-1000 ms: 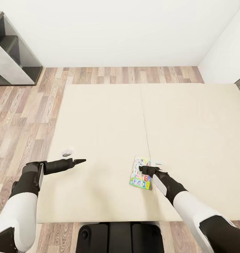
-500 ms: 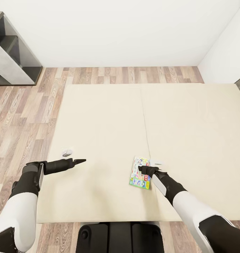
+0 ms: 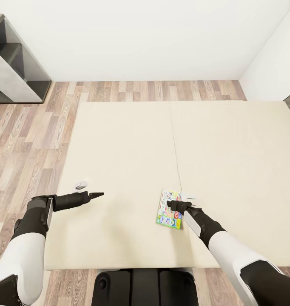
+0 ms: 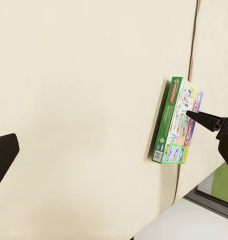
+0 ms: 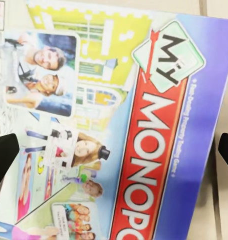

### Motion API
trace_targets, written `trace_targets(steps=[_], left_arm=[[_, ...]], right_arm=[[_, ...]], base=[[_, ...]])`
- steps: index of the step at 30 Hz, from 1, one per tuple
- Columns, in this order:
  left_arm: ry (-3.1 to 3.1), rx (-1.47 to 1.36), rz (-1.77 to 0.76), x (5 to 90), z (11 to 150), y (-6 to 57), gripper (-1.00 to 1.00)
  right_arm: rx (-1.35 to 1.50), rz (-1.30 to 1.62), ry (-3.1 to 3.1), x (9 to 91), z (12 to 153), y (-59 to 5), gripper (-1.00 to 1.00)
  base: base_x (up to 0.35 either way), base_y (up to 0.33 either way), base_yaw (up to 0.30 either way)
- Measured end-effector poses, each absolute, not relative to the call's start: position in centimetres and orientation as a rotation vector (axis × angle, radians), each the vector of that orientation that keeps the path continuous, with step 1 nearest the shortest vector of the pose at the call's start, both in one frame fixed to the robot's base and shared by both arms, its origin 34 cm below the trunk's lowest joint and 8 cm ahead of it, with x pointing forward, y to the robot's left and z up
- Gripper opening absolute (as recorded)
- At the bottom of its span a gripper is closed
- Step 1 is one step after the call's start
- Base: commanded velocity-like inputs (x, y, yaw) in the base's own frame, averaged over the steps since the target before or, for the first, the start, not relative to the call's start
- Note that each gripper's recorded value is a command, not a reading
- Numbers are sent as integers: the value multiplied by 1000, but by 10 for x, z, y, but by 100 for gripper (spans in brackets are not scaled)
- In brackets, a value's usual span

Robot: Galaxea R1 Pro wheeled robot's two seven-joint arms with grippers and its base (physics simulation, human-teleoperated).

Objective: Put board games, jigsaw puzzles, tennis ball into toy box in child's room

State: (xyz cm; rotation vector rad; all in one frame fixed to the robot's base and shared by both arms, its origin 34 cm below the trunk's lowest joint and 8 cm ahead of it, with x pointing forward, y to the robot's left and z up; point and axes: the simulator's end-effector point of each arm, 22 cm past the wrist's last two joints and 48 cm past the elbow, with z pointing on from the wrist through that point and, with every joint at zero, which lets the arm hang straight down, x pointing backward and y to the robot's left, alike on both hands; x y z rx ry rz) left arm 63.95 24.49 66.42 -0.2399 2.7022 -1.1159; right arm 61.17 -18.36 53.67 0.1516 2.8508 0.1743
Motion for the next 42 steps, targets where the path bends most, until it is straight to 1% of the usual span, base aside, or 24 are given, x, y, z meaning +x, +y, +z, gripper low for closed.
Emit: trace_targets(steps=[13,33,42], left_arm=[[2702,-240,-1116,640,664,245,100],[2702,-240,-1117,640,664,245,100],[2701,-240,-1118,640,664,244,100]], right_arm=[[152,203,2850,612,538,-169,100],[151,213,2845,614,540,-165,100],[150,239,2832,625,545,-151,100]], base=[[0,0,0],[0,0,0],[0,0,0]])
